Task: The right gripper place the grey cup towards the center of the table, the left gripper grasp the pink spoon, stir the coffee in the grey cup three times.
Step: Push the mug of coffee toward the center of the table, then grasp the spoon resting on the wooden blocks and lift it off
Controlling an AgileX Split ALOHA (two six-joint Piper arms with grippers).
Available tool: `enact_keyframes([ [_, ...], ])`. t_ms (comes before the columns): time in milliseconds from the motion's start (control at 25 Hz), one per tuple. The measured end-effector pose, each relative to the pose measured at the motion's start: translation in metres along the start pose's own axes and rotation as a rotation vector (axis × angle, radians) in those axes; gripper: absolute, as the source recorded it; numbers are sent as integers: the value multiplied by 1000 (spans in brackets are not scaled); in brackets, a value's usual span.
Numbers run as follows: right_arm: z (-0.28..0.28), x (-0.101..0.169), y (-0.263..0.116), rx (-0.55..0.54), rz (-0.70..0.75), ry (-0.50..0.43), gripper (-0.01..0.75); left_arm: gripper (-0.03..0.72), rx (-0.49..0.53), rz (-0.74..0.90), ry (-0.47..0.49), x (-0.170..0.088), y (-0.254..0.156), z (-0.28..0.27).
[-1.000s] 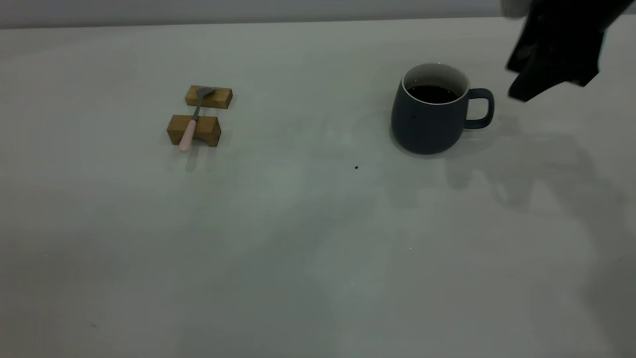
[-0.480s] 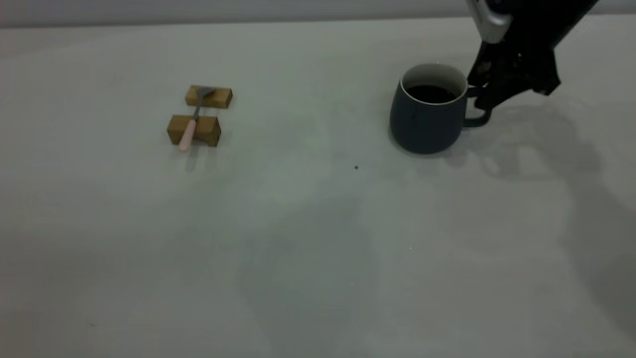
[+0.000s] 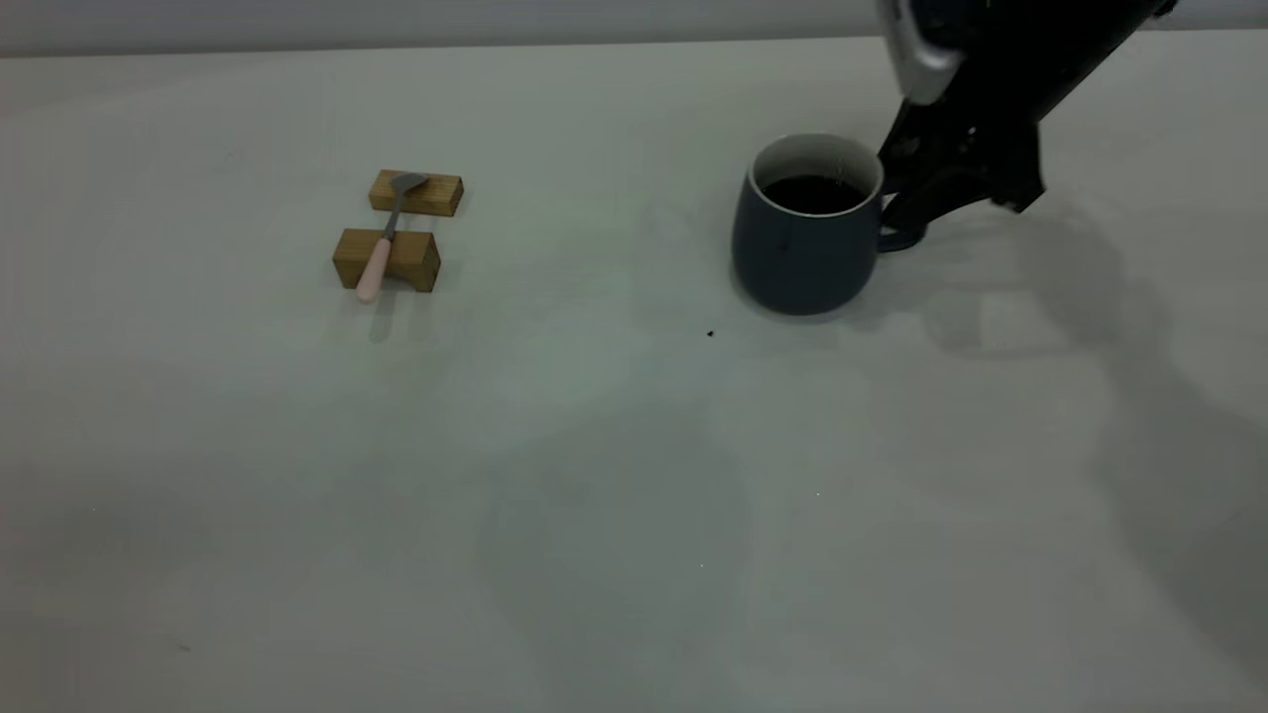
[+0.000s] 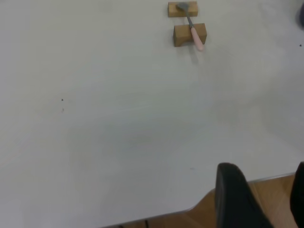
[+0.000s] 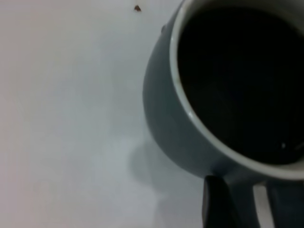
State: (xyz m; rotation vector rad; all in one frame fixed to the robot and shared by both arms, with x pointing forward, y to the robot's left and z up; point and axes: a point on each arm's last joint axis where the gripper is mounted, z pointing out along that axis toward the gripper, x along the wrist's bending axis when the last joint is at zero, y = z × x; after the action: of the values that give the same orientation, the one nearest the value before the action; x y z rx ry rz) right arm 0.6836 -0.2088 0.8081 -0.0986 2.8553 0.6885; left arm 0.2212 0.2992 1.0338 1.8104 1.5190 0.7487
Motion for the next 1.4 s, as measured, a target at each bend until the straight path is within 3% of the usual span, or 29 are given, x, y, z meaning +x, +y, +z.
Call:
enact_keyframes([
  [160, 14, 2, 11, -8, 7, -12, 438, 365, 0, 0, 0, 0, 0, 0],
  [520, 33, -3, 53, -52, 109, -151, 438, 365, 0, -1, 0, 0, 0, 0],
  [880, 29, -3, 65, -72, 181, -151, 438, 365, 0, 0, 0, 0, 0, 0],
  [1200, -67, -15, 112, -132, 92, -133, 438, 365, 0, 0, 0, 0, 0, 0],
  [1320, -115, -9, 128, -157, 207, -60, 438, 365, 0, 0, 0, 0, 0, 0],
  [1400, -149, 4, 142, -169, 326, 40, 438, 365, 0, 0, 0, 0, 0, 0],
])
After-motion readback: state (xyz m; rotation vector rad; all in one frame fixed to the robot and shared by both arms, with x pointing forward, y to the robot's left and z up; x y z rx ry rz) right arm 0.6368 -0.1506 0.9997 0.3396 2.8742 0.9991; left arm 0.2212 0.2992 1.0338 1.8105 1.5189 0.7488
